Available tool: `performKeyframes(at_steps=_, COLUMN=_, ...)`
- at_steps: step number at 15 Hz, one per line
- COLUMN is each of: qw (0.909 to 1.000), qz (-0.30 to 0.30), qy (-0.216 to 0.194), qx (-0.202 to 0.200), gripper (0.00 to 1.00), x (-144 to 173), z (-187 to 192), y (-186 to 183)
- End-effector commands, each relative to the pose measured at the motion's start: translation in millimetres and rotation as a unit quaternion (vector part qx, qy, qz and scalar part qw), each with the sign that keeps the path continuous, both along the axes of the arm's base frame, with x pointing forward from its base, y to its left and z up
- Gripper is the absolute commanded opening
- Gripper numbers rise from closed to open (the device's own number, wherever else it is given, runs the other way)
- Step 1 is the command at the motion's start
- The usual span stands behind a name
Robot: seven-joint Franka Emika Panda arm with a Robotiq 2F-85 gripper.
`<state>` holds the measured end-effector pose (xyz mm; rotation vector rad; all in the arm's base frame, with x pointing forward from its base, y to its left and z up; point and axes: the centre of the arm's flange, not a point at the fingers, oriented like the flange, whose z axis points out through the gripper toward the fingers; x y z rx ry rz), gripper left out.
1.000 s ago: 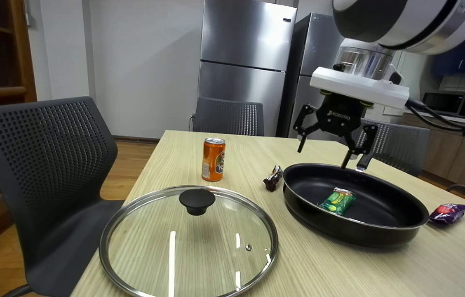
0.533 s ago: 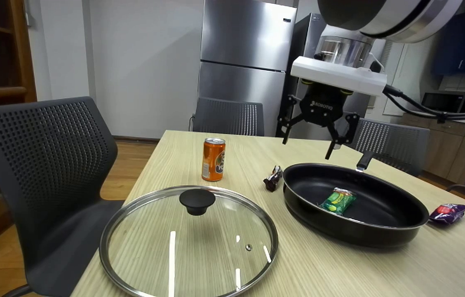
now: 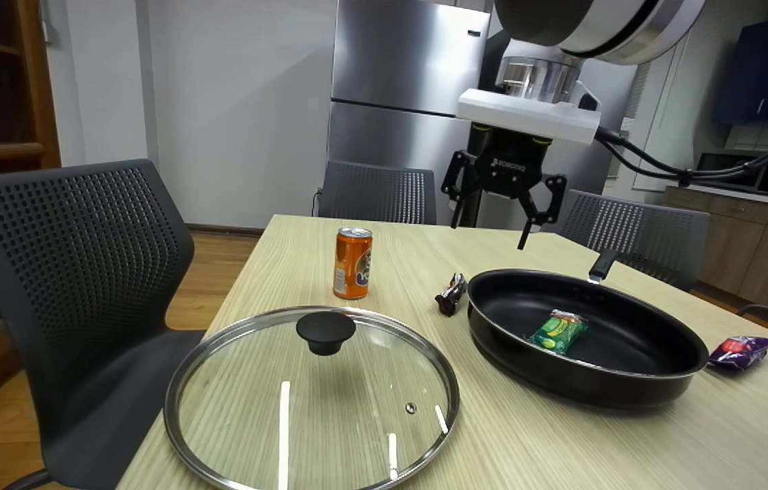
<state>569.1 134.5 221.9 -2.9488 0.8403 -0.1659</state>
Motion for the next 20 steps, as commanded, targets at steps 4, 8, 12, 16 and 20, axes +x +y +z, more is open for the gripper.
performKeyframes(at_steps=4, qw=1.0000, qz=0.003, qy=0.008, qx=-0.004, gripper=1.00, x=17, z=-4, y=5)
performKeyframes(at_steps=8, qw=0.9999, qz=0.003, qy=0.010, qx=-0.004, gripper=1.00, x=20, z=-5, y=6)
performKeyframes(at_steps=12, qw=0.9999, qz=0.003, qy=0.010, qx=-0.004, gripper=1.00, x=21, z=-5, y=6)
performKeyframes(at_steps=16, qw=0.9998, qz=0.004, qy=0.015, qx=-0.011, gripper=1.00, x=29, z=-9, y=6)
performKeyframes(at_steps=20, qw=0.9997, qz=0.004, qy=0.019, qx=-0.017, gripper=1.00, x=49, z=-12, y=-2)
